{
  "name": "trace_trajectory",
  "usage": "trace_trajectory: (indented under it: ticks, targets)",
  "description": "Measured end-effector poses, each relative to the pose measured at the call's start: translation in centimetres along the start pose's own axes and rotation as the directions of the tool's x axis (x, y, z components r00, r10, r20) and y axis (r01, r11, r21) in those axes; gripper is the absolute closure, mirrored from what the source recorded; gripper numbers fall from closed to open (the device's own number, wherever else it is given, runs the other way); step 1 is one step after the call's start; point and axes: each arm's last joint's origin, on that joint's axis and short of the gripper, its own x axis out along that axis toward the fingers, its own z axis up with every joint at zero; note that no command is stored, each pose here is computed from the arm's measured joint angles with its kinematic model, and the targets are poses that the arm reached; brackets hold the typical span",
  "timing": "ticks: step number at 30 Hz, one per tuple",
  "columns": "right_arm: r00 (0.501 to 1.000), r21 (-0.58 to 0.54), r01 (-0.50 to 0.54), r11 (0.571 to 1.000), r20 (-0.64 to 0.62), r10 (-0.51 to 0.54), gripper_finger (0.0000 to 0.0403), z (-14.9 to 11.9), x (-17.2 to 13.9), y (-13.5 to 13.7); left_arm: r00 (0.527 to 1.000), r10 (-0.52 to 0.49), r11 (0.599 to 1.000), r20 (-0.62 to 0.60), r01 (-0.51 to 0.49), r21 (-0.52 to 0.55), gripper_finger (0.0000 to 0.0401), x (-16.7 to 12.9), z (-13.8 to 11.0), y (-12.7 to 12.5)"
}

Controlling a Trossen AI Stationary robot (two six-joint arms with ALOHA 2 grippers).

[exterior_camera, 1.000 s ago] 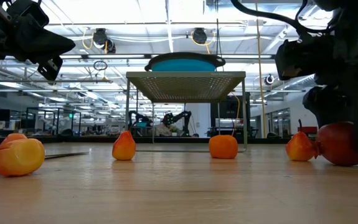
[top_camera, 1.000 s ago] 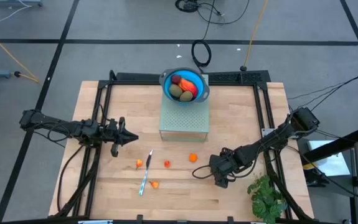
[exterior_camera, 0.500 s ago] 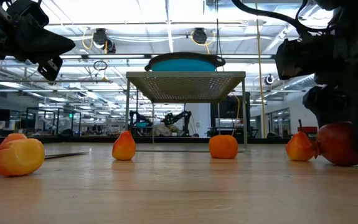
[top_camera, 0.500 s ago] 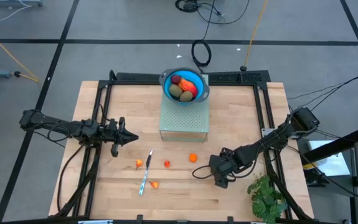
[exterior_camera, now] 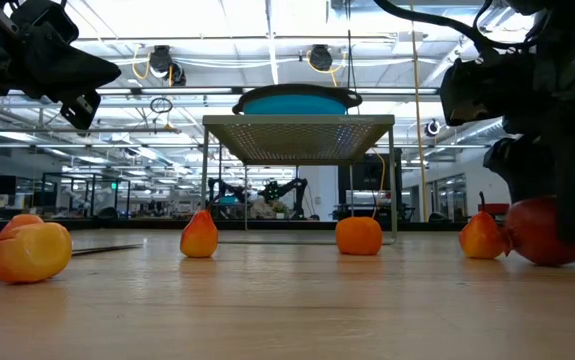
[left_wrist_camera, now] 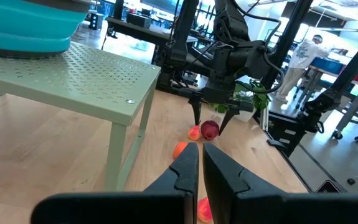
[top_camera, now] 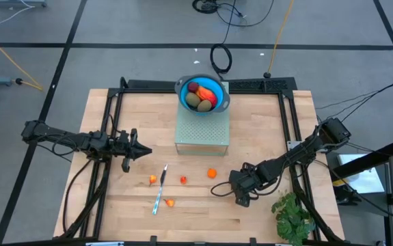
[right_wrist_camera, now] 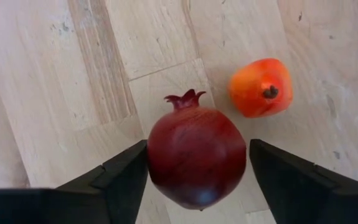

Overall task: Pick & Place Fruit
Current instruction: Put the pomegranate into the blue strainer bowl on the shelf

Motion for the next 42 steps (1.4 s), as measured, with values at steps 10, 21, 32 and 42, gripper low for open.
trace_trajectory:
  ticks: [10, 21, 32, 42]
  targets:
    - [1.000, 0.000, 0.000, 1.000, 0.000, 0.000, 0.0191, 0.0, 0.0, 0.0, 1.000, 0.000, 1.000, 0.000, 0.000, 0.004, 0.0380, 0.0, 0.0, 0.0]
    - [0.997, 0.067, -0.054, 0.996, -0.057, 0.058, 0.0196, -0.1, 0.0, 0.2, 1.000, 0.000, 1.000, 0.000, 0.000, 0.003, 0.0380, 0.0, 0.0, 0.0]
    - [0.982, 0.153, -0.128, 0.980, -0.119, 0.147, 0.0196, 0.4, -3.3, 1.0, 1.000, -0.002, 1.000, 0.005, 0.002, 0.002, 0.0380, 0.0, 0.0, 0.0]
    - [0.975, 0.165, -0.204, 0.965, -0.051, 0.215, 0.0197, 1.5, -7.2, 1.9, 1.000, -0.001, 1.000, 0.010, 0.001, 0.001, 0.0380, 0.0, 0.1, 0.0]
